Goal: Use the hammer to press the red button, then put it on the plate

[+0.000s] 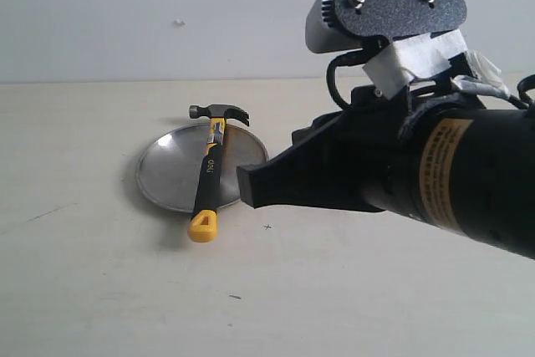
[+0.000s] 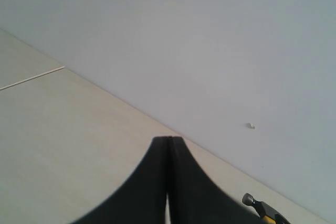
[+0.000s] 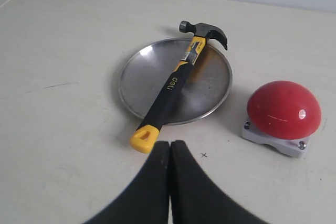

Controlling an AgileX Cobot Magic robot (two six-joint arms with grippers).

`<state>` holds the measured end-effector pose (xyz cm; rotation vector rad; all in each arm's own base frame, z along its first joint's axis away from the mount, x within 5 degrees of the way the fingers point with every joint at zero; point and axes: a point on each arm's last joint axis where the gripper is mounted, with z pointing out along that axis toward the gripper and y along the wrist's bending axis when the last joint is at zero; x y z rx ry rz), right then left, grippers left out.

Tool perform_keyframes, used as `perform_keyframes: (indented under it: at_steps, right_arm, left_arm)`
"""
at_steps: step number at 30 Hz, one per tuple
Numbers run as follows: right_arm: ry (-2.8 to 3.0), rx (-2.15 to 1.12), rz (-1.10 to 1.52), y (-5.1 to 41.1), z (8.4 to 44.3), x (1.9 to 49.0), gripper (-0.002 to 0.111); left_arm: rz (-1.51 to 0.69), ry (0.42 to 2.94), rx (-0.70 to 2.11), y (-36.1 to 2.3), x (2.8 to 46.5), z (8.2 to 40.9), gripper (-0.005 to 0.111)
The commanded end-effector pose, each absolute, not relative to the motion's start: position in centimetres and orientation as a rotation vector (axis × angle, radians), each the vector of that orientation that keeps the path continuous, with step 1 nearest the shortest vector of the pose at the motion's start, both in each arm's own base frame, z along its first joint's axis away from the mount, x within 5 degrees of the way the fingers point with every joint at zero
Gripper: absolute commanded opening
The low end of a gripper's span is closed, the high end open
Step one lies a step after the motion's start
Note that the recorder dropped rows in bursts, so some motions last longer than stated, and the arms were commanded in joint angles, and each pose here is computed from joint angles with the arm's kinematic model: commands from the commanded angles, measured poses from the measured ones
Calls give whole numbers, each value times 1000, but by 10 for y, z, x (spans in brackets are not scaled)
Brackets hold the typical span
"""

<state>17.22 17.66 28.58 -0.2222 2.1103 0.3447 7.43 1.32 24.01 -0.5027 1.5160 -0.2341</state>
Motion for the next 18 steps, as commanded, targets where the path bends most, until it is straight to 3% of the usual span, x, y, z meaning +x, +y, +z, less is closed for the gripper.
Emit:
perform_keyframes:
  at_steps: [1, 18]
  right_arm:
    - [2112, -226, 356, 177, 286, 170, 0]
    - [2104, -256, 321, 171, 288, 170, 0]
  left_arm:
    - [-239, 1502, -507, 13, 74, 243, 0]
    - [-239, 1502, -507, 13, 74, 243, 0]
